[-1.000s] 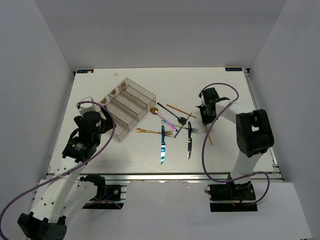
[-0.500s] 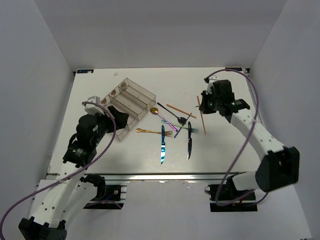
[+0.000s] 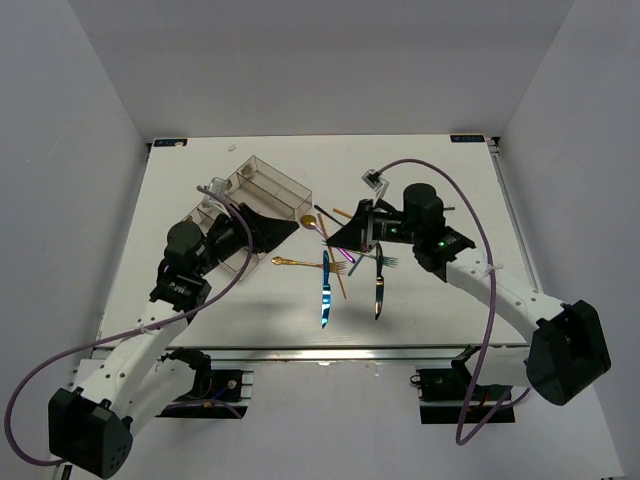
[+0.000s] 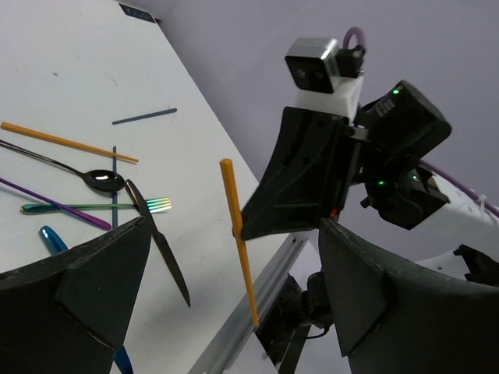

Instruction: Sort the eating utensils into containers

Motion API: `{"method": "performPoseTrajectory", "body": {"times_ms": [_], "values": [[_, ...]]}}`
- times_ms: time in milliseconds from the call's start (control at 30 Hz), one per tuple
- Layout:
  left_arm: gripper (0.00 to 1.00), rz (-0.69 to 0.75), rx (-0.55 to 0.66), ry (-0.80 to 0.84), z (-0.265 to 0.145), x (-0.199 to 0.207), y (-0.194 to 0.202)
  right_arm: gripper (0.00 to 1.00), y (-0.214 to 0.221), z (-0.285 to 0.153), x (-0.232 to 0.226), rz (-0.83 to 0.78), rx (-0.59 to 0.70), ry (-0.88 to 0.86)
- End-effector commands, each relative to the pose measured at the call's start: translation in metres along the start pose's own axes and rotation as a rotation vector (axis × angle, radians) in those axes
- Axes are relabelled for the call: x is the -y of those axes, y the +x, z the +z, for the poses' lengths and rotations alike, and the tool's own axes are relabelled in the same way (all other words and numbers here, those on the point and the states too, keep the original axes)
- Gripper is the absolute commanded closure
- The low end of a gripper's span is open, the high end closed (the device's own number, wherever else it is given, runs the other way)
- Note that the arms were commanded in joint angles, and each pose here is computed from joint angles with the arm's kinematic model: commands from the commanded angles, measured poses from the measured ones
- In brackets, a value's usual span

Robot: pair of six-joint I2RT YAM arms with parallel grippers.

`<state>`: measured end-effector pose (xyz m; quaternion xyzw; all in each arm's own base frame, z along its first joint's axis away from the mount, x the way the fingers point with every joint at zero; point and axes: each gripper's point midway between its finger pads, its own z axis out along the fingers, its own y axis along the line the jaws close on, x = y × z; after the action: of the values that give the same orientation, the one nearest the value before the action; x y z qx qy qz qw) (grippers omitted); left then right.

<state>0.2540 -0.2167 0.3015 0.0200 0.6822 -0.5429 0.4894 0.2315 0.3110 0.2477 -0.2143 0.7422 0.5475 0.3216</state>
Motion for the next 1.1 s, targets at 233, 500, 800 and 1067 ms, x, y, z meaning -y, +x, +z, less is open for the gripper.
{"method": "performPoseTrajectory", "body": {"times_ms": [233, 500, 800, 1067], "values": [[0.12, 0.022, -0.035, -0.018, 0.007, -0.004, 0.006, 1.0, -0.015, 0.04, -0.07, -0.068, -0.012, -0.216], [0.44, 0.005, -0.053, -0.019, 0.011, -0.006, 0.01, 1.0, -0.014, 0.059, -0.084, -0.096, -0.053, -0.236], [1.0, -0.032, 0.021, -0.342, 0.008, -0.056, -0.008, 0.3, -0.018, 0.063, -0.052, -0.106, -0.011, -0.105], [1.0, -0.007, 0.123, -1.147, -0.071, -0.193, -0.063, 0.11, -0.027, 0.005, 0.029, -0.11, 0.086, 0.254]]}}
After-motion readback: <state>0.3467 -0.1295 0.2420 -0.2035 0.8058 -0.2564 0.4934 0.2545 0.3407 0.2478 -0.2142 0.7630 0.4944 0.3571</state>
